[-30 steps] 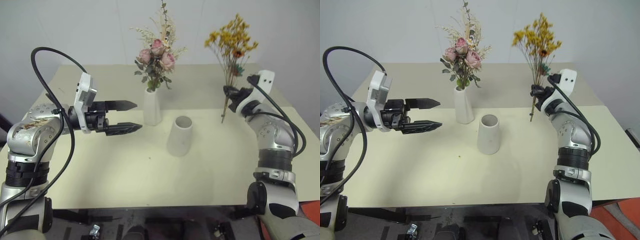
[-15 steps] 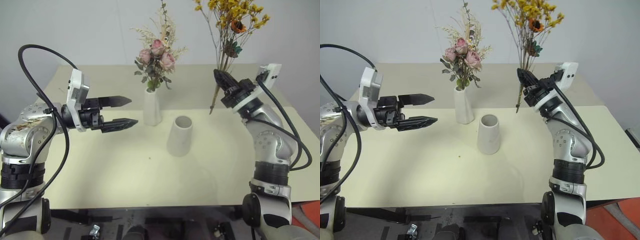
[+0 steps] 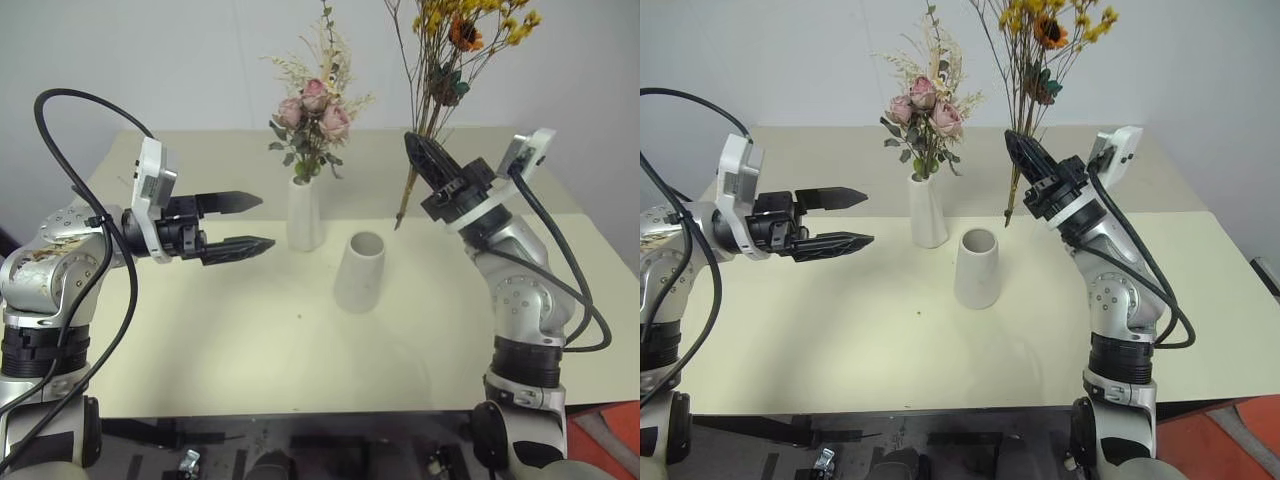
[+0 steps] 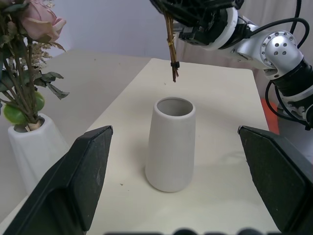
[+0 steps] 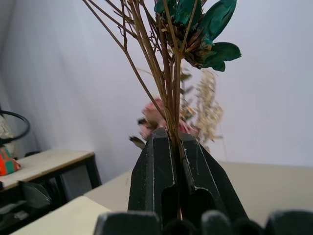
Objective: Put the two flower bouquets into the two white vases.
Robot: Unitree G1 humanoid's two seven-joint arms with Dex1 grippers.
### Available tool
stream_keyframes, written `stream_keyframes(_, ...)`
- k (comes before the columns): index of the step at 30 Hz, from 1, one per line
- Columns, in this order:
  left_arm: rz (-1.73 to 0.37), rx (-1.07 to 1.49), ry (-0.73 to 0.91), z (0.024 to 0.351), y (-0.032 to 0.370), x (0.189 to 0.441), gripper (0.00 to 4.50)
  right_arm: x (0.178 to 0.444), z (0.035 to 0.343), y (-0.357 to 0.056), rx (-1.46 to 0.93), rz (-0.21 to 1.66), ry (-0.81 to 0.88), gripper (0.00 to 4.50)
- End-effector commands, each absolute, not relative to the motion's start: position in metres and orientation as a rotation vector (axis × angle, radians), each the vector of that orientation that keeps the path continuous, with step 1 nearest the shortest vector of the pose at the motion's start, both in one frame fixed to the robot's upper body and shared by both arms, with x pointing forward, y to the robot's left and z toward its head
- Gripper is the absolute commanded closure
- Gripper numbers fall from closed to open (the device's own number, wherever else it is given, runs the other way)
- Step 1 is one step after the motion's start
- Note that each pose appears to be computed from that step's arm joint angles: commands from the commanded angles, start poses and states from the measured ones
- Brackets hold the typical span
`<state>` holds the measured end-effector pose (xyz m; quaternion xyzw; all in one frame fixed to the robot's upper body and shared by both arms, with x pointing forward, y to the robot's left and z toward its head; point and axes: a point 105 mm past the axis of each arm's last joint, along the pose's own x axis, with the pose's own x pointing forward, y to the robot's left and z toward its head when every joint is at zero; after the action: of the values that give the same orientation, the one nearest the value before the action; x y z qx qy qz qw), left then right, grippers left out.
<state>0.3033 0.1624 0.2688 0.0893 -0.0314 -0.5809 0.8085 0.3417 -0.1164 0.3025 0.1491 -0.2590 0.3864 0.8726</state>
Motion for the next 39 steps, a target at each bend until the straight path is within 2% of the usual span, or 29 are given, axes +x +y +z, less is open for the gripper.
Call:
stream_keyframes(1,-1.244,0.238,-0.121,0.284,0.163,0.302,0.00,0.325,0.322,-0.105,0.299,0.871,-0.634,4.44)
stream_keyframes(11,-1.246,0.246,-0.124,0.284,0.163,0.302,0.00,0.329,0.297,-0.080,0.288,0.902,-0.574,4.44)
stream_keyframes(23,-1.242,0.249,-0.120,0.283,0.165,0.302,0.00,0.340,0.264,-0.079,0.228,0.881,-0.498,4.44)
stream_keyframes(26,-1.243,0.249,-0.119,0.284,0.165,0.302,0.00,0.339,0.259,-0.079,0.204,0.879,-0.492,3.73)
stream_keyframes(37,-1.250,0.247,-0.117,0.283,0.163,0.302,0.00,0.319,0.245,-0.088,0.117,0.897,-0.483,0.15)
stream_keyframes(39,-1.252,0.246,-0.117,0.283,0.163,0.302,0.00,0.316,0.245,-0.092,0.105,0.899,-0.481,0.03)
